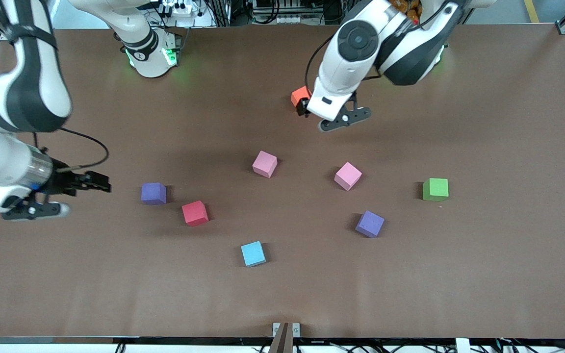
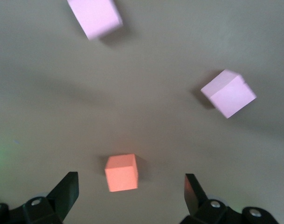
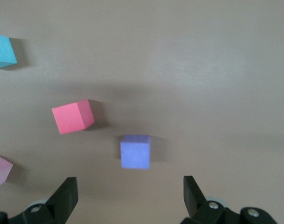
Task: Arrange blocks into number 1
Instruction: 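Grasp the orange block with the left gripper while the right gripper grasps red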
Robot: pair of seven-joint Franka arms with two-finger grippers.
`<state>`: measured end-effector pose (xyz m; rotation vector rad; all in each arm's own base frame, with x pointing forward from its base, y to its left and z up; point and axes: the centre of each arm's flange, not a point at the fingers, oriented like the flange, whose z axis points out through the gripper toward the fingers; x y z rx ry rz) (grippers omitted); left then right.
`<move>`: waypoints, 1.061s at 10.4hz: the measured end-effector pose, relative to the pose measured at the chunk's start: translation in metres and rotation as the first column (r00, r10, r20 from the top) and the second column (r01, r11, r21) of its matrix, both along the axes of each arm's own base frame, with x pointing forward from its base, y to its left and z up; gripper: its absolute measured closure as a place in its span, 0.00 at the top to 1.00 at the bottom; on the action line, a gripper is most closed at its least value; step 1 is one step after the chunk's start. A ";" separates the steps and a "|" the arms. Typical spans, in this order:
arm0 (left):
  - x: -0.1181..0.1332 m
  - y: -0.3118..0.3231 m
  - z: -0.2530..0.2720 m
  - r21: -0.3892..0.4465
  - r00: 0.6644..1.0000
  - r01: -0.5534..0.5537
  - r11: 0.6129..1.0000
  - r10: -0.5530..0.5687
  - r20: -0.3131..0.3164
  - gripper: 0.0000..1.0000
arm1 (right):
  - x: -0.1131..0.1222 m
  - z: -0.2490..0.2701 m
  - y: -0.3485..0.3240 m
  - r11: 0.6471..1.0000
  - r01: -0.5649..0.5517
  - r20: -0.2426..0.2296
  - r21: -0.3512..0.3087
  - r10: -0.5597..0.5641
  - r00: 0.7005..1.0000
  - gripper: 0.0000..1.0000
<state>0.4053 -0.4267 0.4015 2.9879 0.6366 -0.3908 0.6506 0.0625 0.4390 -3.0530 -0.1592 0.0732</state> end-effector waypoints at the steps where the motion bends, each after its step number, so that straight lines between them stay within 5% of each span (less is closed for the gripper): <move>1: -0.021 -0.012 -0.033 0.020 0.997 -0.069 0.997 0.070 -0.034 1.00 | 0.005 -0.022 0.023 1.000 -0.030 0.007 -0.004 0.030 1.000 1.00; 5: -0.091 -0.032 -0.130 0.135 0.977 -0.150 0.979 0.168 -0.132 1.00 | 0.019 -0.118 0.083 0.995 -0.101 0.011 -0.022 0.101 0.995 1.00; 11: -0.150 -0.026 -0.175 0.089 0.989 -0.107 0.990 0.115 -0.092 1.00 | 0.010 -0.176 0.149 0.997 -0.065 0.019 -0.034 0.065 0.998 1.00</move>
